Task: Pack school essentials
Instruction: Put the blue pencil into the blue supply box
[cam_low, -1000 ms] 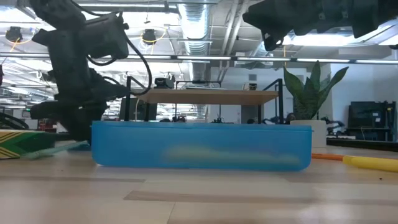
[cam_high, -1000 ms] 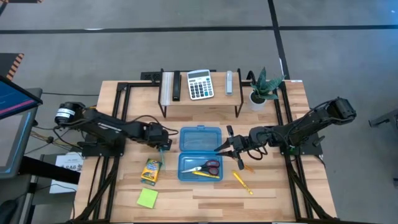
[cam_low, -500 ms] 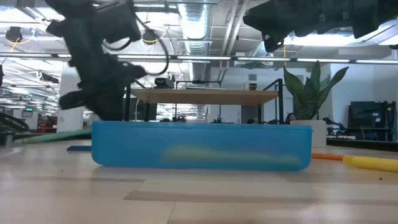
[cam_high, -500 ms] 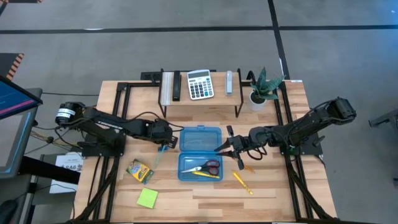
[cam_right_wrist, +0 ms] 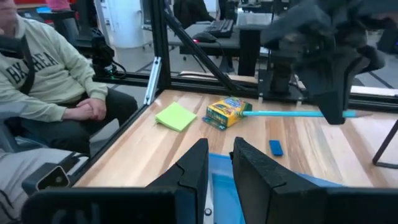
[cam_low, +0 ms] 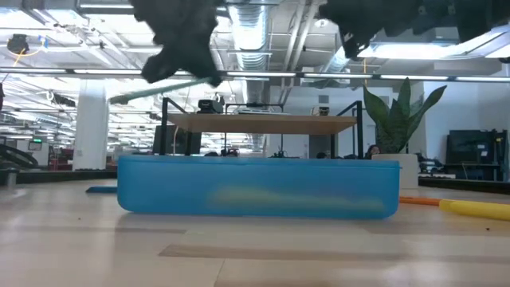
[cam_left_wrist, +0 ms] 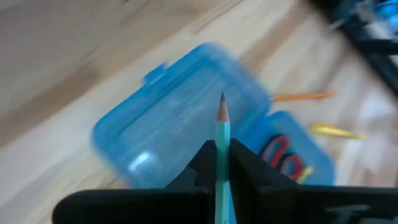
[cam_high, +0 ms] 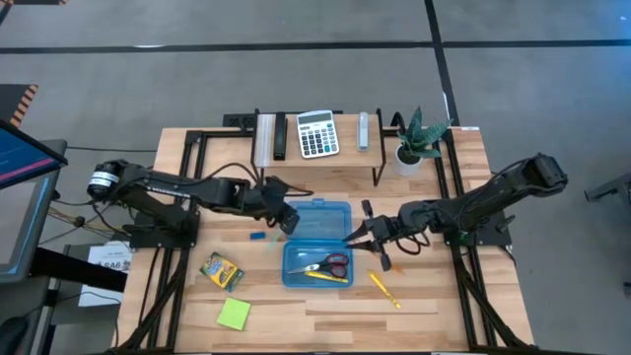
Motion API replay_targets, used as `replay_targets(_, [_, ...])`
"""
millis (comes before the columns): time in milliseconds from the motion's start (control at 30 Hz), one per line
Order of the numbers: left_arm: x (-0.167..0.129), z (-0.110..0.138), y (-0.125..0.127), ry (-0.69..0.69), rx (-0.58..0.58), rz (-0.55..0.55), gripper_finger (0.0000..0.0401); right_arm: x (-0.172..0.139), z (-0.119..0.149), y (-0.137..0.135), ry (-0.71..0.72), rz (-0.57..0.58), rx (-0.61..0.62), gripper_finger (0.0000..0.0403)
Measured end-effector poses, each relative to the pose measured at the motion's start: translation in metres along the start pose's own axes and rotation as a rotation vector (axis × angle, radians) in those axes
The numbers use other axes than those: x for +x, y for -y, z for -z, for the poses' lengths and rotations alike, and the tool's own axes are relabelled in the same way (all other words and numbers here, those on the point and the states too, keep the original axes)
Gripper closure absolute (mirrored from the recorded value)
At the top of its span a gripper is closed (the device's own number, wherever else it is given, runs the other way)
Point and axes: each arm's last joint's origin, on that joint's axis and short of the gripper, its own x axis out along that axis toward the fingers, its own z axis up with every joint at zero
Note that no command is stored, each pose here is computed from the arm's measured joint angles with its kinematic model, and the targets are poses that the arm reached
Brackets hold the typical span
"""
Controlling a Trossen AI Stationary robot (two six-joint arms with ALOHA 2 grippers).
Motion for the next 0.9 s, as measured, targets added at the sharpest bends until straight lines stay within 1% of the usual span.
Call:
replay_targets(167, [0.000, -0.003, 0.014, 0.064, 0.071, 0.103, 0.0401, -0.020, -0.018, -0.002, 0.042, -0.007, 0.000, 0.0310])
replay_targets(267, [0.009, 0.005, 0.030, 0.084, 0.134, 0.178, 0.0401, -0.034, -0.026, -0.006, 0.040, -0.025, -0.001, 0.0310])
replay_targets(333, [0.016, 0.011, 0.042, 0.069, 0.198, 0.226, 0.0401, -0.043, -0.029, -0.010, 0.032, -0.042, -0.003, 0.0310])
replay_targets(400, [0.027, 0.014, 0.053, 0.035, 0.263, 0.231, 0.0401, -0.051, -0.033, -0.013, 0.043, -0.057, -0.004, 0.0310])
replay_targets(467, [0.040, 0.018, 0.059, -0.016, 0.330, 0.204, 0.0401, -0.057, -0.036, -0.015, 0.047, -0.069, -0.006, 0.0310])
replay_targets(533, [0.054, 0.018, 0.068, -0.048, 0.378, 0.201, 0.0401, -0.061, -0.038, -0.017, 0.057, -0.079, -0.007, 0.0310])
replay_targets(700, [0.086, 0.019, 0.086, -0.145, 0.460, 0.203, 0.0401, -0.064, -0.037, -0.020, 0.036, -0.098, -0.009, 0.0310])
replay_targets(900, [0.108, 0.016, 0.104, -0.203, 0.542, 0.202, 0.0401, -0.064, -0.036, -0.024, 0.025, -0.117, -0.012, 0.0310])
